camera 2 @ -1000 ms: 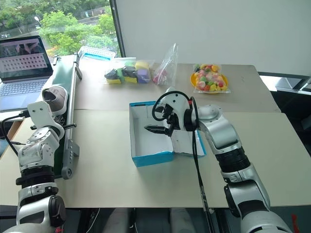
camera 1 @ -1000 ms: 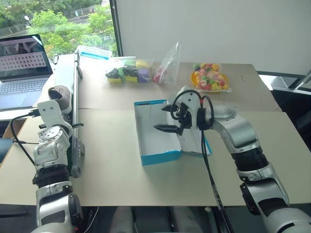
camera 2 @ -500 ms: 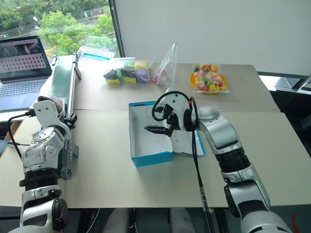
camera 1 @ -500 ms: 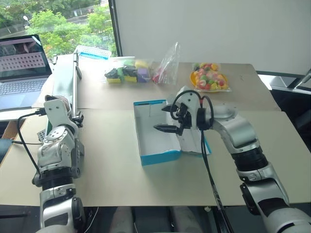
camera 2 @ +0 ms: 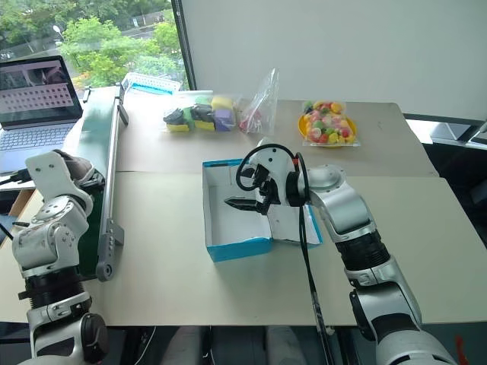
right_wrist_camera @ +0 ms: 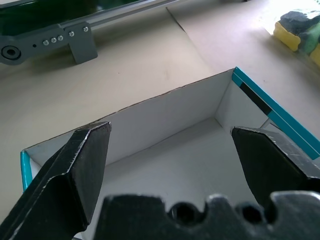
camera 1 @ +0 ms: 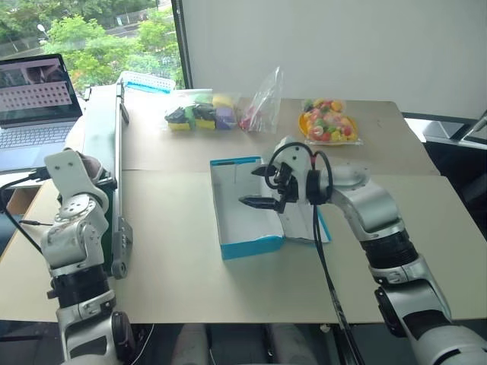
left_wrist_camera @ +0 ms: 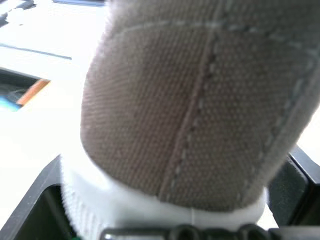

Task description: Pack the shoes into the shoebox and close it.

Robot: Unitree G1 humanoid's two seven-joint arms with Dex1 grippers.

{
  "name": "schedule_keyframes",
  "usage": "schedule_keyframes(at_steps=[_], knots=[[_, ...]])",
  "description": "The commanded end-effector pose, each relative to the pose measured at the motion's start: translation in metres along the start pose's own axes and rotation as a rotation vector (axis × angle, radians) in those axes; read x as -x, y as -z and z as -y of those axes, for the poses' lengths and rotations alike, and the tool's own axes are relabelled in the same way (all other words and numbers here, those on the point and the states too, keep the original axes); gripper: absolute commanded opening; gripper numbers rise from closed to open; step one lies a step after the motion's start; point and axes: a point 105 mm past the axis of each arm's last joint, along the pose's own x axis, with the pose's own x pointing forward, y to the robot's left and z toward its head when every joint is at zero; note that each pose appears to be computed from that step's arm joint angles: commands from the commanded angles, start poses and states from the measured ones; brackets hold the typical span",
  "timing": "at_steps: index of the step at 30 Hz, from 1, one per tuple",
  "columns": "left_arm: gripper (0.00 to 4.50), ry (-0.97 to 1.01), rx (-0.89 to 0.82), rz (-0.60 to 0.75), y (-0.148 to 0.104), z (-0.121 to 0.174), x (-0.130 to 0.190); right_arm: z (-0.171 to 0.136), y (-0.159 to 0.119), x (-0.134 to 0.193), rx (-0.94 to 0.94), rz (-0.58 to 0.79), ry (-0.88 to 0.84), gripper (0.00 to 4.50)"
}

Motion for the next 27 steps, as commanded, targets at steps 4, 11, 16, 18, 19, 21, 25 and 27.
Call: schedule_keyframes(at_steps=[4, 11, 16, 18, 19, 21, 25, 27], knots=[[4.44, -0.081, 0.002, 0.036, -0.008, -0.015, 0.016, -0.002, -0.012, -0.003, 0.041, 0.041, -0.015, 4.5], [2.61, -0.039, 0.048, 0.045, -0.009, -0.005, 0.02, 0.0, -0.011, -0.005, 0.049, 0.035, -0.014, 4.5], [0.86, -0.025, 0.14, 0.018, -0.006, 0.0, 0.019, 0.003, -0.011, -0.002, 0.051, 0.029, -0.001, 4.5], [0.18, -0.001, 0.136, 0.02, -0.007, 0.004, 0.016, 0.004, -0.01, -0.001, 0.052, 0.027, 0.005, 4.5], [0.07, 0.005, 0.135, 0.027, -0.009, 0.005, 0.015, 0.004, -0.01, -0.001, 0.052, 0.026, 0.007, 4.5], [0.07, 0.024, 0.139, 0.05, -0.014, 0.01, 0.014, 0.004, -0.01, -0.001, 0.053, 0.024, 0.009, 4.5], [0.07, 0.048, 0.13, 0.096, -0.025, 0.015, 0.013, 0.004, -0.01, 0.0, 0.053, 0.023, 0.009, 4.5], [0.07, 0.067, 0.13, 0.134, -0.034, 0.018, 0.014, 0.005, -0.011, 0.001, 0.05, 0.027, 0.01, 4.5]])
